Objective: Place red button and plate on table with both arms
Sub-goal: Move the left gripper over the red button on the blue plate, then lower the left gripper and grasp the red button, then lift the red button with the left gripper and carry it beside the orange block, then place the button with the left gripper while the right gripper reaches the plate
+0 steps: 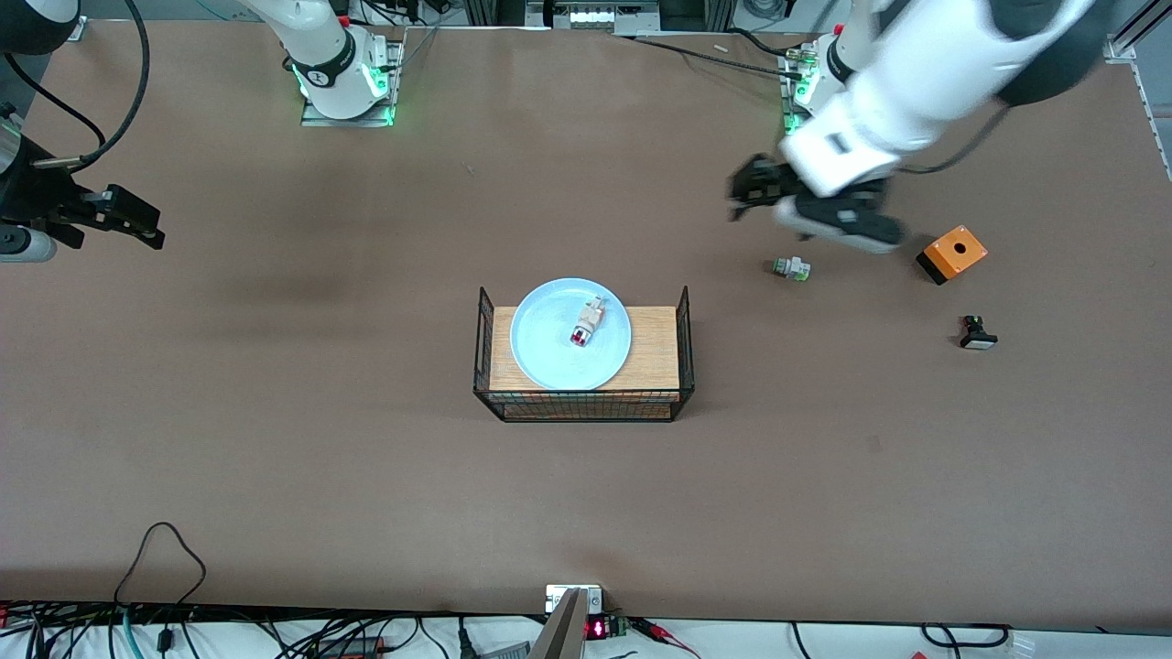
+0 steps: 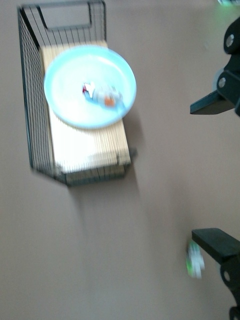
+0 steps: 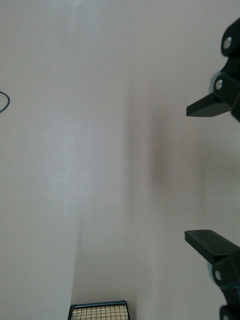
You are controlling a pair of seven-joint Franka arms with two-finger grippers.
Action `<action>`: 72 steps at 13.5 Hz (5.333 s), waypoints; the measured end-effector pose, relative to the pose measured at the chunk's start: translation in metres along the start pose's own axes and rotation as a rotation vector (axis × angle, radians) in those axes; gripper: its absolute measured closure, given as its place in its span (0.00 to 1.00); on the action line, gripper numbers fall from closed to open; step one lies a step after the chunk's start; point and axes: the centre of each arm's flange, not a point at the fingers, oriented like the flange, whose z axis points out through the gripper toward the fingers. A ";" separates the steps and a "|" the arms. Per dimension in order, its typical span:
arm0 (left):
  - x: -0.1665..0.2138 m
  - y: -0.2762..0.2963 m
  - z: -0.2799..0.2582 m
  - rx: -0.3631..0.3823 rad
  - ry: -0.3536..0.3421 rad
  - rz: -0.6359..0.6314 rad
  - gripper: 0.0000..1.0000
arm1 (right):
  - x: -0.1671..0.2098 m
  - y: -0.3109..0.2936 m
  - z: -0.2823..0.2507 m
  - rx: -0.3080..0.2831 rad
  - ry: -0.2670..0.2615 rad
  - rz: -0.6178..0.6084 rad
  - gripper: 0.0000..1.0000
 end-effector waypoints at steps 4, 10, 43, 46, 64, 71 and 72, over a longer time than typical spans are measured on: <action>0.023 0.088 0.072 0.022 0.039 -0.031 0.00 | 0.000 0.000 0.000 0.000 0.001 0.000 0.00; 0.021 0.161 0.164 0.141 0.207 0.087 0.00 | 0.000 -0.001 -0.001 0.000 0.002 -0.001 0.00; 0.064 -0.126 0.026 0.381 -0.112 0.155 0.66 | 0.009 -0.029 0.018 -0.004 -0.028 -0.030 0.00; 0.059 -0.214 0.043 0.386 -0.193 0.162 0.66 | 0.009 -0.086 0.027 0.012 -0.047 0.097 0.00; 0.016 -0.399 0.271 0.339 -0.095 0.240 0.62 | -0.025 -0.439 0.200 0.075 -0.043 0.876 0.00; 0.054 -0.319 0.127 0.303 -0.212 0.088 0.00 | -0.017 -0.450 0.218 0.116 -0.016 0.972 0.36; 0.056 -0.297 0.089 0.295 -0.218 0.053 0.00 | -0.018 -0.452 0.219 0.117 -0.015 0.968 0.48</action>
